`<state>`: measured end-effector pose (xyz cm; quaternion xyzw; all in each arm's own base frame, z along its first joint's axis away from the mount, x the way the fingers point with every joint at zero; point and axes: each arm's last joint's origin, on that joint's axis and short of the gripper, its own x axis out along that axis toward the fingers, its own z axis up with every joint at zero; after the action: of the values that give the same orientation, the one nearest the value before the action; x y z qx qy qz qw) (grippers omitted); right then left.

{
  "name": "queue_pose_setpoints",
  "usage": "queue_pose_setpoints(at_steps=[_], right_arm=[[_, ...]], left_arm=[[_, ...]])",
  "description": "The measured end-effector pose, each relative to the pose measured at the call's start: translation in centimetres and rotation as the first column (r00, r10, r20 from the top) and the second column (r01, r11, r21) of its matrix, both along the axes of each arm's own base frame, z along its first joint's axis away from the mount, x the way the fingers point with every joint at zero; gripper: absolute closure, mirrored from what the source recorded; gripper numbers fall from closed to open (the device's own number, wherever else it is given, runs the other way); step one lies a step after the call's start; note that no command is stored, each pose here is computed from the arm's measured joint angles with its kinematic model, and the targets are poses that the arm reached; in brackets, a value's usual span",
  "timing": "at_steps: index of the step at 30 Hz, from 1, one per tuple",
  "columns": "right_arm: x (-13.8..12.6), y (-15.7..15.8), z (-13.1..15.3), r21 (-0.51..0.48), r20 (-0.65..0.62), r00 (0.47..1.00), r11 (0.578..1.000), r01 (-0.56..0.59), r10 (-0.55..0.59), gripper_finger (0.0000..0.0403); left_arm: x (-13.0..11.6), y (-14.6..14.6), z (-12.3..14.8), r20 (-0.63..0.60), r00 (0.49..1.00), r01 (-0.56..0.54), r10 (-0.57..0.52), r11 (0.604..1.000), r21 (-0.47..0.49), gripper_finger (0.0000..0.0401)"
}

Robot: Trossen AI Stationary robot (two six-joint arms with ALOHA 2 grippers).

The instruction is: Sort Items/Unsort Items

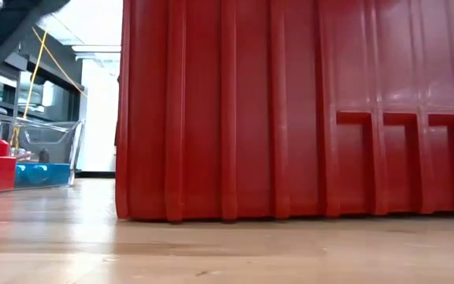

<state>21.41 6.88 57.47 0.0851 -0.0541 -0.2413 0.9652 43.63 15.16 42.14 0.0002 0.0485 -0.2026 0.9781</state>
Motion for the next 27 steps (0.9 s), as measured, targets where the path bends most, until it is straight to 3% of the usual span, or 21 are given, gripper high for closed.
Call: queue_pose_setpoints(at_steps=[3,5,10,13,17,22,25,27], right_arm=[[-1.1,0.1,-0.8,0.021,-0.070,0.996,0.998,0.055,-0.053,0.0402],[-1.5,0.1,-1.8,0.064,-0.122,0.990,0.995,0.082,-0.074,0.0402],[-2.8,-1.4,-5.0,0.122,-0.318,0.934,0.970,0.208,-0.160,0.0386],[-4.1,-3.4,-7.0,0.171,-0.456,0.856,0.921,0.351,-0.242,0.0344],[-3.8,-5.8,-7.7,0.211,-0.404,0.848,0.867,0.452,-0.343,0.0258],[-4.2,-9.6,-9.7,0.296,-0.417,0.714,0.659,0.692,-0.562,0.0158],[-3.8,-11.3,-11.4,0.300,-0.465,0.631,0.560,0.772,-0.621,0.0124],[-3.9,-12.9,-12.4,0.346,-0.472,0.571,0.455,0.821,-0.672,0.0117]], left_arm=[[-3.8,-1.1,3.3,-0.017,0.989,-0.145,0.150,0.976,0.164,0.0401],[-6.2,-1.8,4.7,-0.049,0.978,-0.185,0.202,0.954,0.235,0.0401],[-12.2,-3.1,7.8,-0.095,0.964,-0.213,0.247,0.938,0.272,0.0401],[-16.6,-3.3,10.1,-0.063,0.937,-0.311,0.342,0.905,0.291,0.0401],[-20.4,-3.3,10.9,-0.056,0.882,-0.436,0.468,0.854,0.284,0.0401],[-24.4,-3.9,11.3,-0.028,0.786,-0.593,0.617,0.766,0.249,0.0401],[-25.1,-4.1,10.7,-0.044,0.770,-0.613,0.637,0.756,0.230,0.0401],[-24.9,-4.1,10.2,-0.056,0.773,-0.606,0.632,0.762,0.230,0.0401]])
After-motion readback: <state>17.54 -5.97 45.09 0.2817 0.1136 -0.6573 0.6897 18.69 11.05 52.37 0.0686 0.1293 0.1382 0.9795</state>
